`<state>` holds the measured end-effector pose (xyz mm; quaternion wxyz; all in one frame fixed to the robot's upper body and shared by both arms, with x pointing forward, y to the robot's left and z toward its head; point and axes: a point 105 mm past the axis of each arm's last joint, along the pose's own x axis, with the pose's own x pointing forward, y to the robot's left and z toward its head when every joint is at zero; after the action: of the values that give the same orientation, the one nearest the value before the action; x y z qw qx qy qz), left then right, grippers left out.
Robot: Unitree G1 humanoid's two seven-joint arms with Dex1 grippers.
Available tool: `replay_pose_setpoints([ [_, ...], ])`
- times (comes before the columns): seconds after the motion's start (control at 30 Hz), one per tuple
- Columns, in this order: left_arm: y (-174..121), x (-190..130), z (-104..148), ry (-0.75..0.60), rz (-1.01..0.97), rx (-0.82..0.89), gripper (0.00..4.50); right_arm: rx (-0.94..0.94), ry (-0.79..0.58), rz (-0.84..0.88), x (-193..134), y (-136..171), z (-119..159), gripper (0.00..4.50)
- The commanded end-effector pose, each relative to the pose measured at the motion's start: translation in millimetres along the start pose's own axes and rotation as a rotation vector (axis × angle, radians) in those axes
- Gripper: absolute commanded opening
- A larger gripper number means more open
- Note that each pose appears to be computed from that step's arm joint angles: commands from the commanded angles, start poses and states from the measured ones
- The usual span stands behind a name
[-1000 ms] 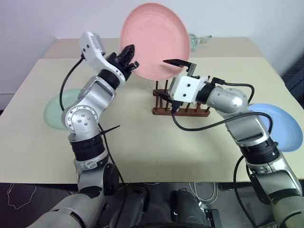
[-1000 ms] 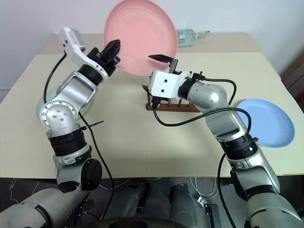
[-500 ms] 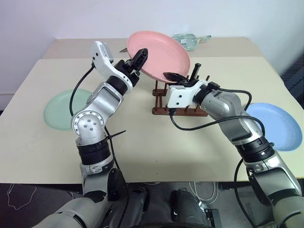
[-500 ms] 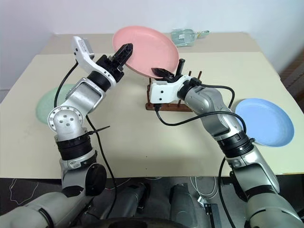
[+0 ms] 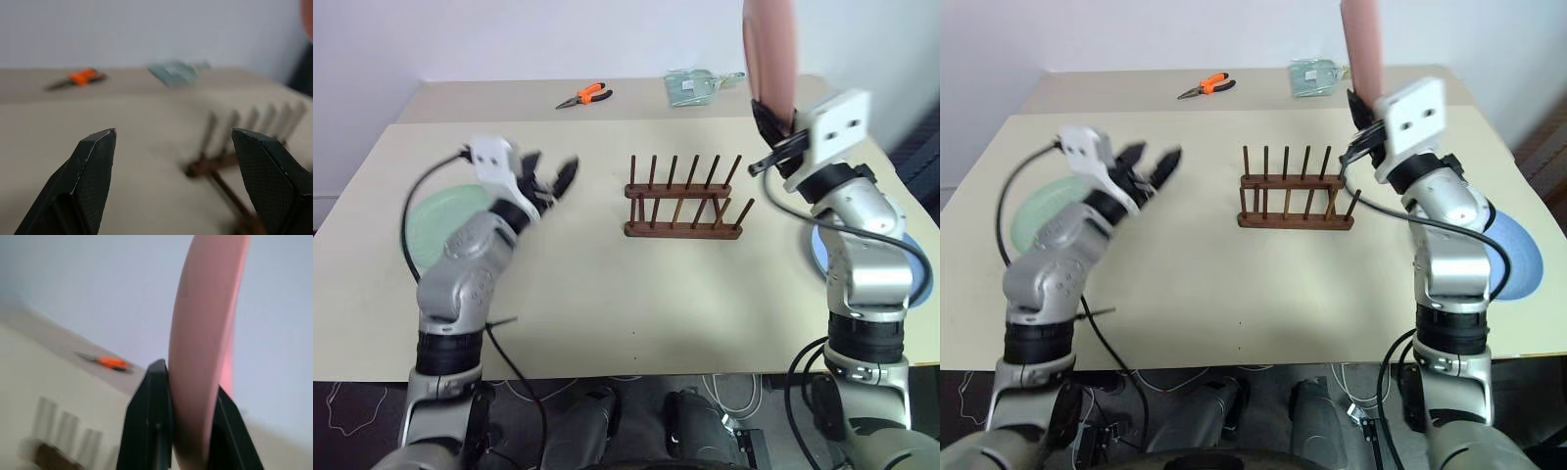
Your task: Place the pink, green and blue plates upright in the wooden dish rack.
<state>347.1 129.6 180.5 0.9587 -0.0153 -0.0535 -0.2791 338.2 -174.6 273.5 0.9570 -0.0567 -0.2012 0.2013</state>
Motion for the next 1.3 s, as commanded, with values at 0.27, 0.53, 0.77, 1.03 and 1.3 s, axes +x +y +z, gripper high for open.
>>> replay_pose_setpoints([
  [0.27,-51,-17,-21,0.024,-0.322,0.097,3.84,0.286,0.066,-0.033,-21,11,-13,0.0],
  [0.53,-62,-18,-30,0.046,-0.354,0.097,3.84,0.331,0.155,-0.087,-25,12,-35,0.0],
  [0.77,-63,-19,-36,0.063,-0.349,0.104,3.91,0.303,0.169,-0.124,-23,9,-40,1.26],
  [1.03,-49,-19,-40,0.082,-0.289,0.061,4.48,0.033,0.039,-0.144,-16,-13,-4,2.81],
  [1.3,27,-23,-30,0.06,0.103,0.089,4.5,-0.306,-0.102,-0.013,-1,-13,56,4.17],
])
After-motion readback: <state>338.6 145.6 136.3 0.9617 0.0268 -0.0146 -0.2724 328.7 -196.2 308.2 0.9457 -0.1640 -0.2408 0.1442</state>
